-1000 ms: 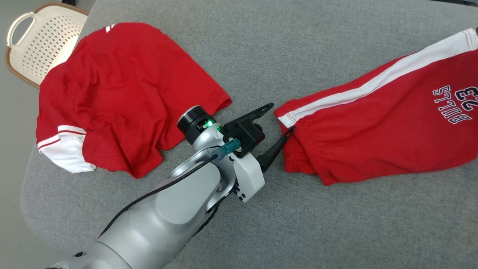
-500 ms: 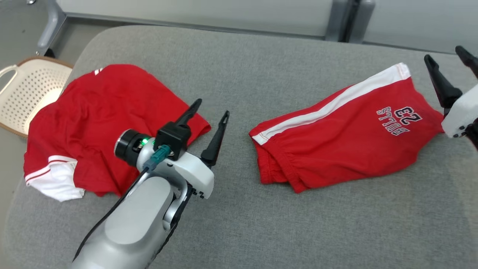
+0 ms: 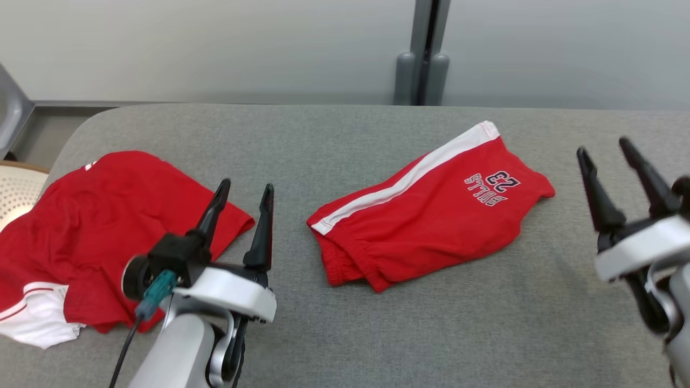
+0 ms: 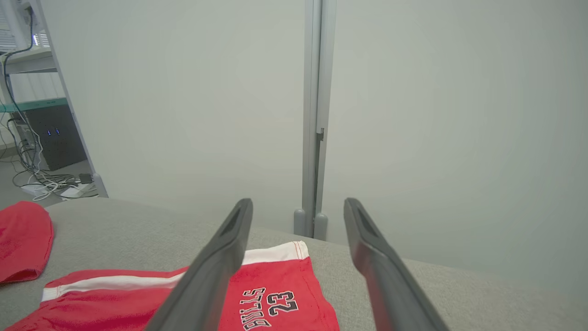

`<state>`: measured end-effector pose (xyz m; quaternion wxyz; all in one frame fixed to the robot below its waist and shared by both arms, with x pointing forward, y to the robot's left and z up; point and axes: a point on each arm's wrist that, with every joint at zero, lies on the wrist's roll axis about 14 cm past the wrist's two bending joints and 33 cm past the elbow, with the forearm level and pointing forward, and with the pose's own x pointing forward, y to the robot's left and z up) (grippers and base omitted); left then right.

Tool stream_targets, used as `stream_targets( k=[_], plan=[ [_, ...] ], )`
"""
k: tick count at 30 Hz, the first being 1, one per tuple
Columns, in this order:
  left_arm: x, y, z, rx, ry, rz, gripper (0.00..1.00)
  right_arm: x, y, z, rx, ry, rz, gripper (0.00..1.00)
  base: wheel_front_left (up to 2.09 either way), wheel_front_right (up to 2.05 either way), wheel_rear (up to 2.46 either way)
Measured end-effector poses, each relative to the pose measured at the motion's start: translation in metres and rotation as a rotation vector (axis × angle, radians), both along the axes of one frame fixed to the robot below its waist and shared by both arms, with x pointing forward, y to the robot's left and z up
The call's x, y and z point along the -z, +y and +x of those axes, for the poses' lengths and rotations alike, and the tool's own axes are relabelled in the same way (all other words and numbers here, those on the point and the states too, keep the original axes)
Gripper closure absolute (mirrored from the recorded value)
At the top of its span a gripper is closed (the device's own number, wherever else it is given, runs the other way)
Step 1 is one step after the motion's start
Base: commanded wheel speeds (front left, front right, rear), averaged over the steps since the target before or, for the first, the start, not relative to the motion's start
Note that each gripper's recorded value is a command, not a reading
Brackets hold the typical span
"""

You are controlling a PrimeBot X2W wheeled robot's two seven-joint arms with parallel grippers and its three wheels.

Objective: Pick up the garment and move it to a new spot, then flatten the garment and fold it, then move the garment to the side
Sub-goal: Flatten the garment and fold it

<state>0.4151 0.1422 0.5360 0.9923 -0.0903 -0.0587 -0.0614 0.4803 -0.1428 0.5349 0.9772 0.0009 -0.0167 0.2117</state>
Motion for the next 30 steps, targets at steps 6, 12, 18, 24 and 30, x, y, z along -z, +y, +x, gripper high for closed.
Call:
stream_targets(
  k=[6, 12, 18, 24, 30],
  plan=[
    [0.01, 0.001, -0.024, -0.024, 0.01, -0.052, 0.0, 0.022, -0.006, -0.047, 0.083, 0.018, 0.073, 0.0, 0.0, 0.0, 0.0],
    [0.026, 0.013, -0.041, -0.052, 0.047, -0.058, 0.0, 0.053, -0.008, -0.076, 0.152, 0.091, 0.117, 0.0, 0.0, 0.0, 0.0],
    [0.035, 0.013, -0.046, -0.051, 0.073, -0.062, 0.0, 0.059, -0.003, -0.078, 0.157, 0.107, 0.124, 0.0, 0.0, 0.0, 0.0],
    [0.033, 0.013, -0.042, -0.065, 0.071, -0.052, 0.0, 0.073, 0.001, -0.065, 0.171, 0.164, 0.177, 0.0, 0.0, 0.0, 0.0],
    [0.036, 0.011, -0.044, -0.073, 0.084, -0.065, 0.0, 0.102, 0.011, -0.047, 0.206, 0.367, 0.336, 0.0, 0.0, 0.0, 0.0]
  ],
)
